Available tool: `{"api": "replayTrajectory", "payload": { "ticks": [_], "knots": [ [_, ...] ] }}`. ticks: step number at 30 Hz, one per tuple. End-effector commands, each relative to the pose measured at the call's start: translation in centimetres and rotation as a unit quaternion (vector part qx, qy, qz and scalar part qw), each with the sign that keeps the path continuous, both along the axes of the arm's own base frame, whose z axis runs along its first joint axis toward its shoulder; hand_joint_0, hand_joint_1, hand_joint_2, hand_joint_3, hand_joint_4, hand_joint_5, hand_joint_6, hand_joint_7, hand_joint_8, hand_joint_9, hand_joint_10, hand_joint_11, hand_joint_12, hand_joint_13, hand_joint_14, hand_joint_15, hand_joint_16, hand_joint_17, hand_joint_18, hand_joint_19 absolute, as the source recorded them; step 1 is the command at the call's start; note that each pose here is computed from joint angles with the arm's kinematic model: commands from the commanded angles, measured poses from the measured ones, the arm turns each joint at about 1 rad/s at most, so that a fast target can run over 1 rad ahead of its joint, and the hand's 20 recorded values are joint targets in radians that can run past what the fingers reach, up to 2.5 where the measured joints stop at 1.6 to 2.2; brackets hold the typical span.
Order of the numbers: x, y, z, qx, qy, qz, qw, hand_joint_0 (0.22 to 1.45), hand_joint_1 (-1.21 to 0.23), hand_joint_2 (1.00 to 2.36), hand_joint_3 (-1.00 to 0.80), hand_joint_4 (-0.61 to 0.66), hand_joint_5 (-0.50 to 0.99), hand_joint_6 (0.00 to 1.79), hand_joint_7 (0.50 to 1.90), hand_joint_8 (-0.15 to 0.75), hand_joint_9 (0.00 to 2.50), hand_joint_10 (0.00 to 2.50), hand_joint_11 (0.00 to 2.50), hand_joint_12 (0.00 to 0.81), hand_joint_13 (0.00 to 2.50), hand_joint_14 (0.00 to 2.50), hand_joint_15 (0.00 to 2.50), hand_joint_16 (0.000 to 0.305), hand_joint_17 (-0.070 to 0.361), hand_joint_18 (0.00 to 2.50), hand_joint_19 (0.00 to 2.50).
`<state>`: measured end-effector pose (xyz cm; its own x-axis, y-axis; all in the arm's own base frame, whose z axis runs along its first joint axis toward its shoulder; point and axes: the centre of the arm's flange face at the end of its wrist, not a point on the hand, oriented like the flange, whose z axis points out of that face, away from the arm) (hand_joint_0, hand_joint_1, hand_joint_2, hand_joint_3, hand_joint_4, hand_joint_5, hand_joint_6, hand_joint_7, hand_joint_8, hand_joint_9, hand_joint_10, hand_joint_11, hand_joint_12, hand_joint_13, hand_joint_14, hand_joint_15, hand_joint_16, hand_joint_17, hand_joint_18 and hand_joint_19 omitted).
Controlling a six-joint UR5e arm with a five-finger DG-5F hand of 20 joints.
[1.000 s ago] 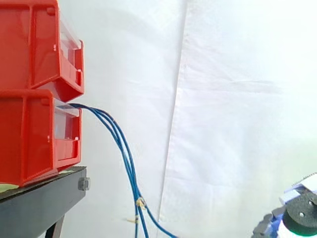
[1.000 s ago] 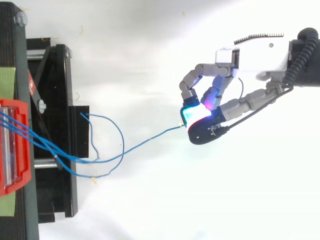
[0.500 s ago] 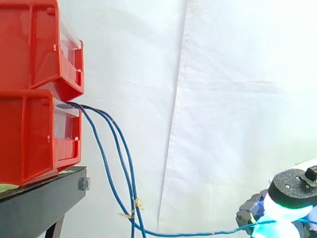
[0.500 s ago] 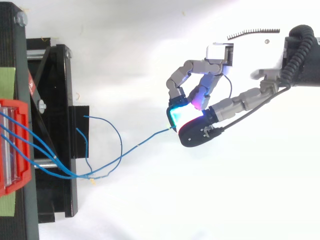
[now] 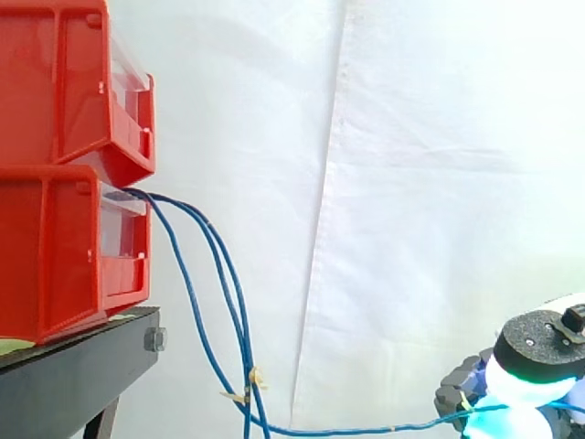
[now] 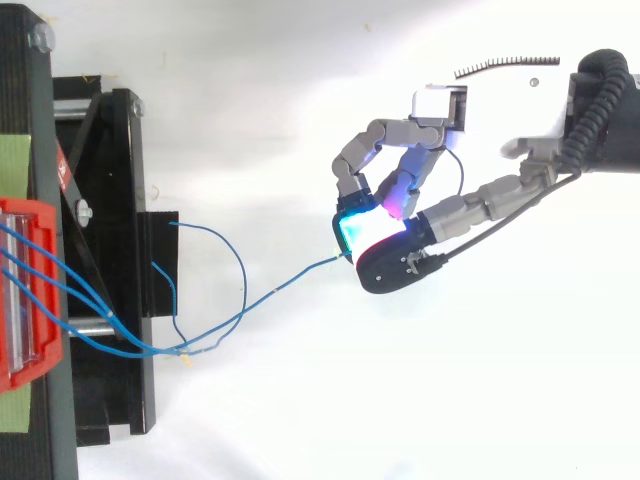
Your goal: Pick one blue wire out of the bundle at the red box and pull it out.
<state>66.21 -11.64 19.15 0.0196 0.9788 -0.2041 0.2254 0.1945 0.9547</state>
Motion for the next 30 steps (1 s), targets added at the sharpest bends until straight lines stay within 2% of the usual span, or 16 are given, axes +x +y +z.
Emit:
{"api": "replayTrajectory", "payload": {
  "ticks": [1, 30],
  "knots": [
    [0.03, -0.01, 0.05, 0.000, -0.001, 0.000, 1.0000, 0.63, -0.77, 1.00, 0.11, 0.02, -0.10, 0.94, 1.32, 0.411, 1.14, 0.02, 0.67, 0.480, 0.93, 0.02, 0.66, 0.068, 0.153, 0.79, 0.52],
    [-0.05, -0.11, -0.02, 0.000, 0.001, -0.001, 1.0000, 0.63, -0.77, 1.00, 0.11, 0.03, -0.10, 0.93, 1.34, 0.413, 1.14, 0.02, 0.67, 0.481, 0.94, 0.02, 0.66, 0.068, 0.153, 0.80, 0.52]
  ]
}}
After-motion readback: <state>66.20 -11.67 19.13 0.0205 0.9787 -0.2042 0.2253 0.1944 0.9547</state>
